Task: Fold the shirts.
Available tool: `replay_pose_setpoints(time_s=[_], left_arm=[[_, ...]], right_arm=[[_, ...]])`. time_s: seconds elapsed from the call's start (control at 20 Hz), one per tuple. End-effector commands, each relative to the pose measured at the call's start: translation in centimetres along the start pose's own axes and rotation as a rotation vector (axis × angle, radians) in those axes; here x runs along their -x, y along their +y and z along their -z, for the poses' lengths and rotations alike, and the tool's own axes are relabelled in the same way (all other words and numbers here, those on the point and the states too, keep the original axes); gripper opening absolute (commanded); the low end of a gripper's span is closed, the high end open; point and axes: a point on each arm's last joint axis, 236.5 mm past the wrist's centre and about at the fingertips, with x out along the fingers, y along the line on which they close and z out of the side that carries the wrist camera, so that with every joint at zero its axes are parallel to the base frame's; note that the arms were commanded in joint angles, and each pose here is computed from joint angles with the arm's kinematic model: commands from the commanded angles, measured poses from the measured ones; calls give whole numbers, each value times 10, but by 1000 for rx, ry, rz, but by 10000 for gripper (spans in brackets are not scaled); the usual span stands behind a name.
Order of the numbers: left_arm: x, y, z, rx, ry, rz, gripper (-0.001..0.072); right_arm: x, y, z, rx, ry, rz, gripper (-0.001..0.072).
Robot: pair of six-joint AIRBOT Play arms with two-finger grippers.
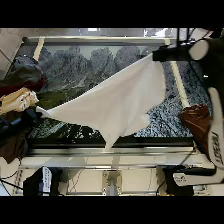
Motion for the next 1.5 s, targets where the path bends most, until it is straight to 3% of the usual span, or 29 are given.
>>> replay_pose_setpoints(time_s=[0.0, 0.1, 0.15, 0.2, 0.25, 0.3, 0.4, 0.6, 0.8, 1.05, 1.25, 1.45], left_arm=[[-25, 46, 25, 72, -10, -90, 10], [-25, 50, 19, 72, -39, -103, 11], [-24, 51, 16, 74, -51, -108, 10], [-24, 52, 14, 74, -59, -111, 10], [-24, 52, 13, 75, -61, -110, 10], [-24, 52, 13, 76, -62, -109, 10], [-24, 51, 13, 76, -62, -109, 10], [-25, 50, 16, 76, -49, -104, 10], [-25, 49, 19, 77, -37, -98, 11], [-25, 48, 21, 77, -30, -96, 11], [-25, 46, 25, 78, -12, -88, 11], [-25, 46, 25, 78, -12, -88, 11]], right_arm=[[-95, 1, -18, -232, -151, -76, 14], [-127, 6, -12, -300, -138, -123, 15], [-137, 12, -6, -345, -120, -154, 58], [-143, 16, -1, -380, -107, -177, 256], [-143, 20, 2, -395, -95, -192, 502], [-139, 23, 3, -391, -75, -201, 562], [-119, 20, 11, -333, 25, -204, 544], [-37, -48, 86, -193, 428, -39, 543], [36, -80, 163, -217, 756, -49, 543], [5, -44, 227, -386, 807, -235, 543], [-33, -4, 285, -395, 795, -326, 544], [-59, 19, 293, -385, 703, -354, 543]])
